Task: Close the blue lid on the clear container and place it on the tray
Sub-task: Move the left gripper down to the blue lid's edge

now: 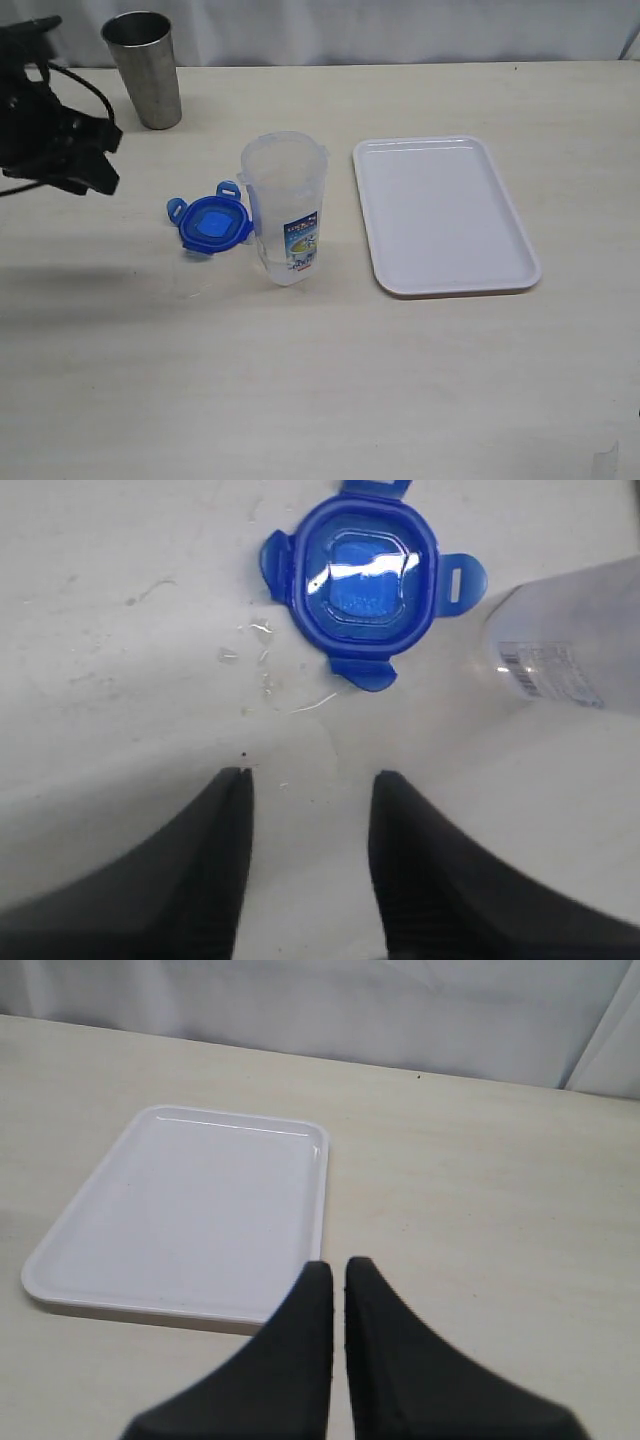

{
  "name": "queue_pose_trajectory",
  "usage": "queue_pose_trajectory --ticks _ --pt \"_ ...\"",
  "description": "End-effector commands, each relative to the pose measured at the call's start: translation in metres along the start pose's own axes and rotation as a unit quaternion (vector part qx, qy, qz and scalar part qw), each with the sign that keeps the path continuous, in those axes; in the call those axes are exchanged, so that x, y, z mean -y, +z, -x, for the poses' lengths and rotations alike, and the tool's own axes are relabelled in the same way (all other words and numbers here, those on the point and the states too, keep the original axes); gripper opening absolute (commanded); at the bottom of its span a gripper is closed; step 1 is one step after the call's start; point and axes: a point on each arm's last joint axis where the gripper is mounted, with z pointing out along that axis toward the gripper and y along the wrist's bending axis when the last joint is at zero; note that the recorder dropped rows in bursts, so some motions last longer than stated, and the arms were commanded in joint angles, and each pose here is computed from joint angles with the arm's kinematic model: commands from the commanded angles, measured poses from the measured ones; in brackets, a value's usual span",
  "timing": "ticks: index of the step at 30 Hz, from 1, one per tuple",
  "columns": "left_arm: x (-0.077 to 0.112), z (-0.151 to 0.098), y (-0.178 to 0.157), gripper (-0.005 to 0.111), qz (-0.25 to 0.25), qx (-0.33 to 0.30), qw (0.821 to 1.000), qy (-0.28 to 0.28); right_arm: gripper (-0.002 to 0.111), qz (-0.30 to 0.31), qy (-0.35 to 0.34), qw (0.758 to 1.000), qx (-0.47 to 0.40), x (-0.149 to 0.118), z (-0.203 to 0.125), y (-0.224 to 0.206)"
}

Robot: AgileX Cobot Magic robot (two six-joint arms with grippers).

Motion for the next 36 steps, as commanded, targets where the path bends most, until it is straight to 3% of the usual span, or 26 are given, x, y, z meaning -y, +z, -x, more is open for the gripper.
queue_pose_trajectory --ticks 1,5,11,15,18,24,28,36 --pt "0.015 -0.005 0.018 0.045 0.005 0.027 0.999 0.031 0.005 -0.001 0.003 1.000 0.000 0.000 0.000 0.000" --pt "0.029 -0.006 0.028 0.051 0.011 0.053 0.997 0.051 0.005 -0.001 0.003 1.000 0.000 0.000 0.000 0.000" --pt "0.045 -0.010 0.047 0.051 0.010 0.076 0.997 0.013 0.005 -0.001 0.003 1.000 0.000 0.000 0.000 0.000" --pt "0.036 -0.006 0.075 0.041 0.033 0.059 0.997 0.029 0.005 -0.001 0.003 1.000 0.000 0.000 0.000 0.000" --pt "0.026 0.012 0.088 0.045 0.046 0.022 0.997 0.054 0.005 -0.001 0.003 1.000 0.000 0.000 0.000 0.000" --pt "0.018 0.036 0.102 0.045 0.082 0.009 0.990 0.116 0.005 -0.001 0.003 1.000 0.000 0.000 0.000 0.000" --pt "0.013 0.033 0.120 0.045 0.082 -0.013 0.990 0.113 0.005 -0.001 0.003 1.000 0.000 0.000 0.000 0.000" --pt "0.011 0.038 0.126 0.044 0.088 0.018 0.989 0.118 0.005 -0.001 0.003 1.000 0.000 0.000 0.000 0.000"
